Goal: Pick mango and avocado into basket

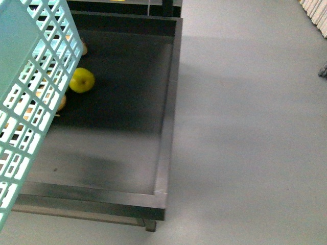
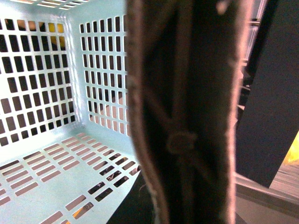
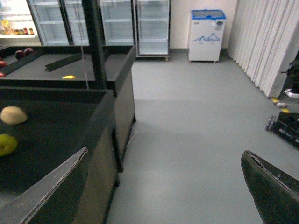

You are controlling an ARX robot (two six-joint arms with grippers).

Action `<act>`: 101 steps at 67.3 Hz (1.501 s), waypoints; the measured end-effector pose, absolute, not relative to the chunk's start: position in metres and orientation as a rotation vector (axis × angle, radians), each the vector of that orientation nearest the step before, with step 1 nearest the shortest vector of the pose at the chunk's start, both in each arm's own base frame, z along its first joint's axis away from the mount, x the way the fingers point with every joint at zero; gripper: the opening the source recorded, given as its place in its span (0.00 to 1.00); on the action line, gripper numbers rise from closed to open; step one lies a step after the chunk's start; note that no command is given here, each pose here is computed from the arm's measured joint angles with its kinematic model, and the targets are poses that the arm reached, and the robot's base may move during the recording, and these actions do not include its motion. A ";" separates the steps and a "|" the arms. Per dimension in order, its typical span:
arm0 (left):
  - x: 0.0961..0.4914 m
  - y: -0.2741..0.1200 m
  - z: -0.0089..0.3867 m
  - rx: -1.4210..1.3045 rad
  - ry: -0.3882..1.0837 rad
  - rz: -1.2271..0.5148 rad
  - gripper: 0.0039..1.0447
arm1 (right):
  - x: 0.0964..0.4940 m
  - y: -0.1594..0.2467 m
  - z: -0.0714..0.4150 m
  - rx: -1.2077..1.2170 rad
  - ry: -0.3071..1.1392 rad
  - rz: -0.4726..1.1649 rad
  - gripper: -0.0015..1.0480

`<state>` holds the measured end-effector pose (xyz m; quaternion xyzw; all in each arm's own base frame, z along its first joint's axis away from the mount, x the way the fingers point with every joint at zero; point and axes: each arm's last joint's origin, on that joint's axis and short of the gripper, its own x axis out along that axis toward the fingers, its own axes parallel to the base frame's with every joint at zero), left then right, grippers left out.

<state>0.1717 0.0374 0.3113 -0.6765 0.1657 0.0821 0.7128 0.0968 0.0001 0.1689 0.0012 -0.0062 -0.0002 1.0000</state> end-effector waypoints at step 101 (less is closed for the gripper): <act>0.172 0.037 0.311 -1.501 0.369 0.181 0.05 | 0.097 0.000 0.169 0.003 -0.012 -0.002 0.92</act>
